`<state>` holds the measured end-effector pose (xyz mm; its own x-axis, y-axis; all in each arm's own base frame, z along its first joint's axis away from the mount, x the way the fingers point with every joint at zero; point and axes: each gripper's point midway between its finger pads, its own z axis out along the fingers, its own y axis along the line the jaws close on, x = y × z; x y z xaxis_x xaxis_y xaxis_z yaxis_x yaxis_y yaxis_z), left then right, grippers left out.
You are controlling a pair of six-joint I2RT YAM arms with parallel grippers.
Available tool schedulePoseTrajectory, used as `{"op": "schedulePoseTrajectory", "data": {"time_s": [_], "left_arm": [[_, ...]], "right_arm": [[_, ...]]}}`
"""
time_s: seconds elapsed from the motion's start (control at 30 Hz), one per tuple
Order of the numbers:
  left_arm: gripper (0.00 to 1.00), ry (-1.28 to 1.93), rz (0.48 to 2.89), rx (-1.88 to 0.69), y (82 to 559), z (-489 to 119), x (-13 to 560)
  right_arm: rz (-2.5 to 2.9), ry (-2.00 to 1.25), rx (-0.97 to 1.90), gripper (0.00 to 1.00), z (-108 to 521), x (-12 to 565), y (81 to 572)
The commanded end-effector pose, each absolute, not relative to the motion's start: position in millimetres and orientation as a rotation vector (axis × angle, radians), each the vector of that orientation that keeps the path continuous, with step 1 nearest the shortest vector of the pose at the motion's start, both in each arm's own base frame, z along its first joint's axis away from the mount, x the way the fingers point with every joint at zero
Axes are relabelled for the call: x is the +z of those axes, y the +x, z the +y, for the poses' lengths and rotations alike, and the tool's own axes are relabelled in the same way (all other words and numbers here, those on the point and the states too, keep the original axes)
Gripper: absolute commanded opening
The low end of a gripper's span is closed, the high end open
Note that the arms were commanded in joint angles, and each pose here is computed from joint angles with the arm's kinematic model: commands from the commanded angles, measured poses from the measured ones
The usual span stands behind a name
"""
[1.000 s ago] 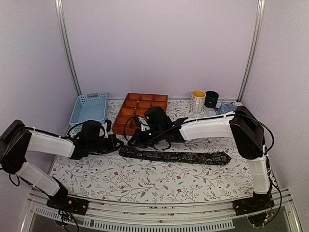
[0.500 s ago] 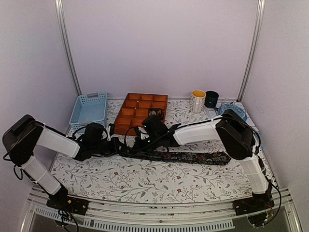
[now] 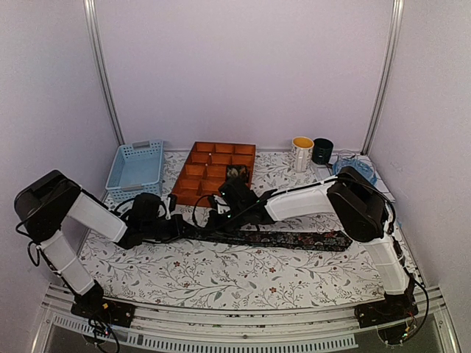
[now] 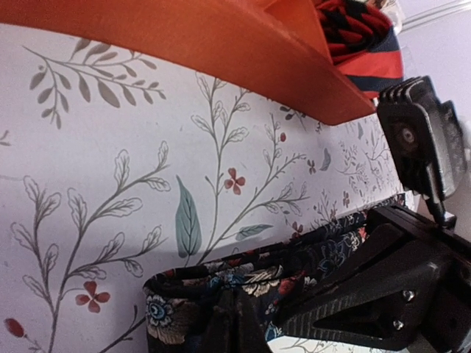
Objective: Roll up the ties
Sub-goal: Roll the tie at the center of the board.
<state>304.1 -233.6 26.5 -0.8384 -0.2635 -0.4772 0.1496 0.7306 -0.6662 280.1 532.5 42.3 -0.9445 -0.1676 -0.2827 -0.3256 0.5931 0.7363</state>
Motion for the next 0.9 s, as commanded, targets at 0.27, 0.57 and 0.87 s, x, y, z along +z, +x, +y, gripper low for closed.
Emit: {"op": "schedulePoseTrajectory", "data": {"time_s": [0.27,0.57,0.87], "left_arm": [[0.00,-0.120,2.433,-0.959,294,-224,-6],[0.01,-0.057,2.342,-0.907,307,-222,49],[0.32,-0.048,2.296,-0.848,301,-212,74]], "right_arm": [[2.793,-0.354,1.168,0.00,509,-35,271],[2.573,-0.471,1.306,0.02,528,72,281],[2.320,-0.664,1.544,0.29,543,181,266]]}}
